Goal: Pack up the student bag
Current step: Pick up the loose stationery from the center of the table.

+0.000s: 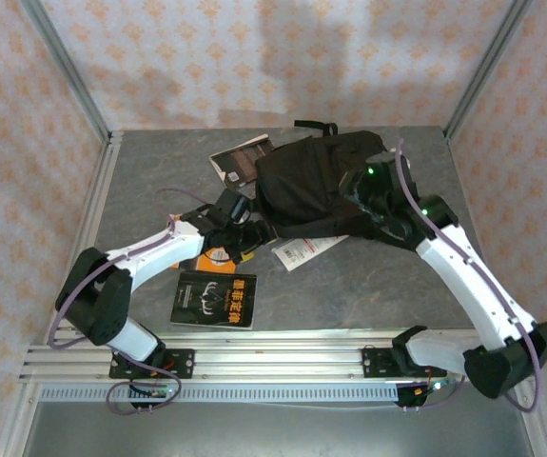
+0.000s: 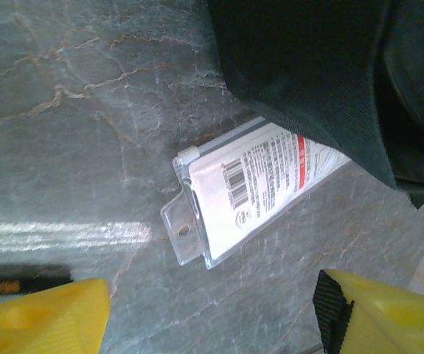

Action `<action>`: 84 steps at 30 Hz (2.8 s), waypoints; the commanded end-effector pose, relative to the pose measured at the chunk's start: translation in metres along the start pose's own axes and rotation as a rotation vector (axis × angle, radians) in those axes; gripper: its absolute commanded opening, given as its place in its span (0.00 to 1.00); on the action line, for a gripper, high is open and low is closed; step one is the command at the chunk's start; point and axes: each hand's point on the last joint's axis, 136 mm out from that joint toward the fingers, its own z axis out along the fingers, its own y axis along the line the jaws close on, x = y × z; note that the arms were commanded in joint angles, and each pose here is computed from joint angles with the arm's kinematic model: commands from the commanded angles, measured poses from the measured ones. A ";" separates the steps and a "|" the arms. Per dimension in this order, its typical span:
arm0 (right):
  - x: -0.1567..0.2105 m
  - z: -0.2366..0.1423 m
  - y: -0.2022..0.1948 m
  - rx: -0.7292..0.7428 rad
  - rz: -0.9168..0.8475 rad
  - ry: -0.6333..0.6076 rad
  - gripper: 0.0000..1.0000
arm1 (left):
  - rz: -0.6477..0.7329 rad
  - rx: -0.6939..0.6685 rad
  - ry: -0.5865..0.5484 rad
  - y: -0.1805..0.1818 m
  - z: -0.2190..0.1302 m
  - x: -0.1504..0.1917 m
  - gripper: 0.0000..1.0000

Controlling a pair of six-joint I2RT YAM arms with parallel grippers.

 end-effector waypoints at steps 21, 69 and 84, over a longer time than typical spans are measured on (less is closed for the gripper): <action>0.045 -0.003 -0.023 0.028 0.024 0.151 0.60 | -0.019 0.197 0.206 -0.018 0.087 0.011 0.57; 0.078 0.047 0.056 -0.233 -0.348 0.440 0.69 | 0.393 0.080 0.103 -0.039 -0.122 0.026 0.00; 0.152 0.160 0.061 -0.014 -0.270 0.569 0.32 | 0.178 -0.056 0.039 0.029 -0.112 -0.002 0.00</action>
